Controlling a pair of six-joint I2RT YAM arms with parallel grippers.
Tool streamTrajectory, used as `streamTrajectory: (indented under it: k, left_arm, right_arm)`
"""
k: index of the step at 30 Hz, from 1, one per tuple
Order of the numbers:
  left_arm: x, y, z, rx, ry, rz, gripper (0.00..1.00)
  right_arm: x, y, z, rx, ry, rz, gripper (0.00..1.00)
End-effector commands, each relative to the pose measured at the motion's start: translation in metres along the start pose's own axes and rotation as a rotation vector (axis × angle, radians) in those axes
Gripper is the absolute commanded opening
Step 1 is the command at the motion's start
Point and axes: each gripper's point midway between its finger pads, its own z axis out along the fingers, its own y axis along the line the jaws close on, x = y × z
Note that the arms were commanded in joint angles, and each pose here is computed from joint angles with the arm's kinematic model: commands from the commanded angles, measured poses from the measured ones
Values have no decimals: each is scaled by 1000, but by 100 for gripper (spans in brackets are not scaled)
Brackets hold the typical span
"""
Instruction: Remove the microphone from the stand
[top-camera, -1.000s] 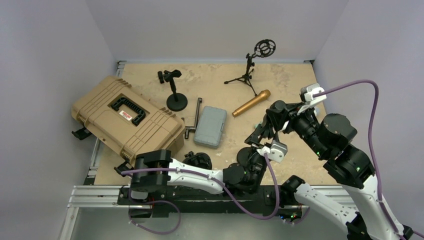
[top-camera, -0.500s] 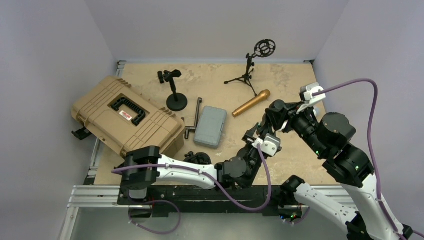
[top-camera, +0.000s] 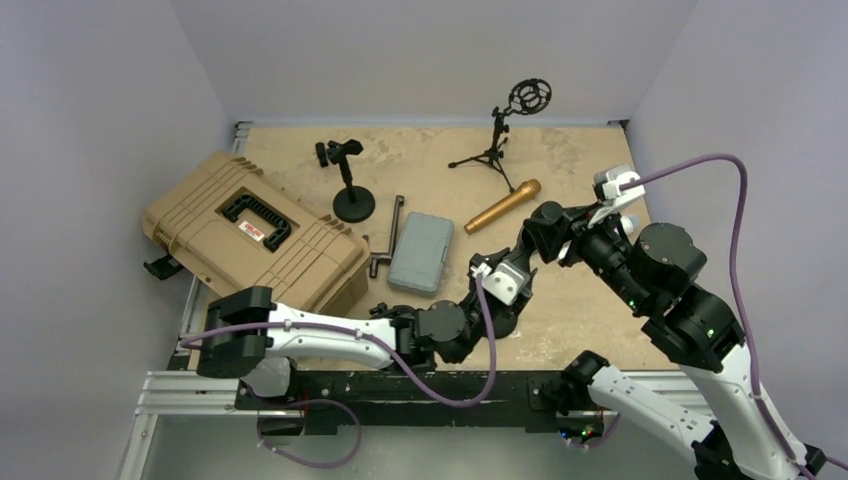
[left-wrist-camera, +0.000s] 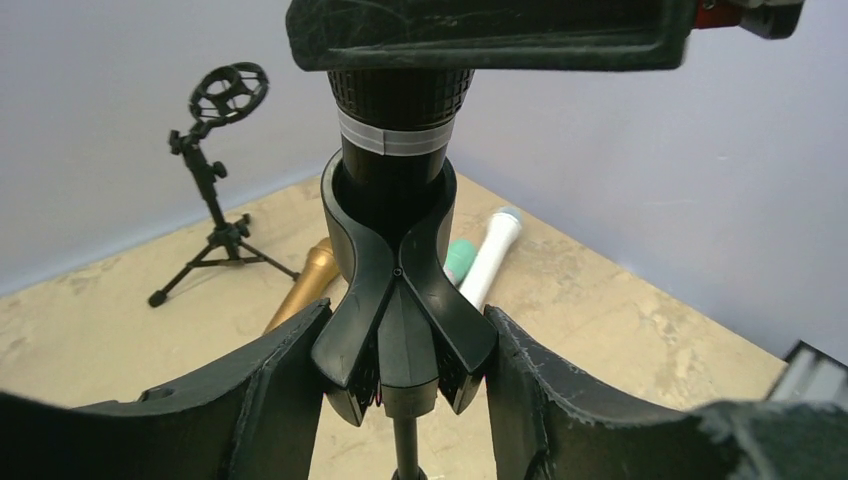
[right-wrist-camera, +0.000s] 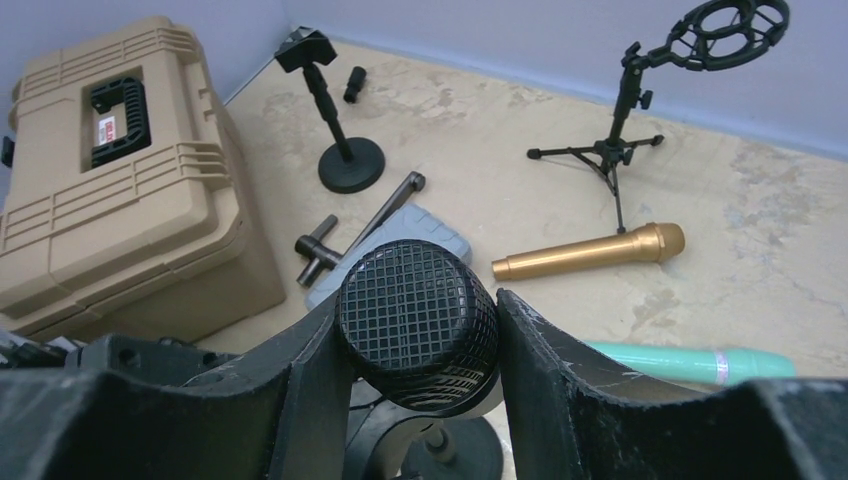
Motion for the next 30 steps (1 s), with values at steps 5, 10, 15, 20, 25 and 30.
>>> streamTrajectory:
  k: [5,10,15,20,25,30]
  left_arm:
    - [18,-3,-22,199,114,-149,7]
    - [13,12,-20,145,111,-154,65]
    - [8,9,-17,153,104,-165,86]
    - [5,11,-14,137,93,-169,83]
    - [4,16,-7,104,89,-192,79]
    - [1,16,1,79,79,-182,76]
  right_arm:
    - [-37,11,-1,-49,-119,33,0]
    - [-37,17,4,-69,-112,53,0]
    - [-33,17,10,-63,-94,56,0]
    - [-32,16,10,-57,-92,56,0]
    - [-30,16,11,-57,-86,56,0]
    - [-30,18,13,-65,-85,61,0]
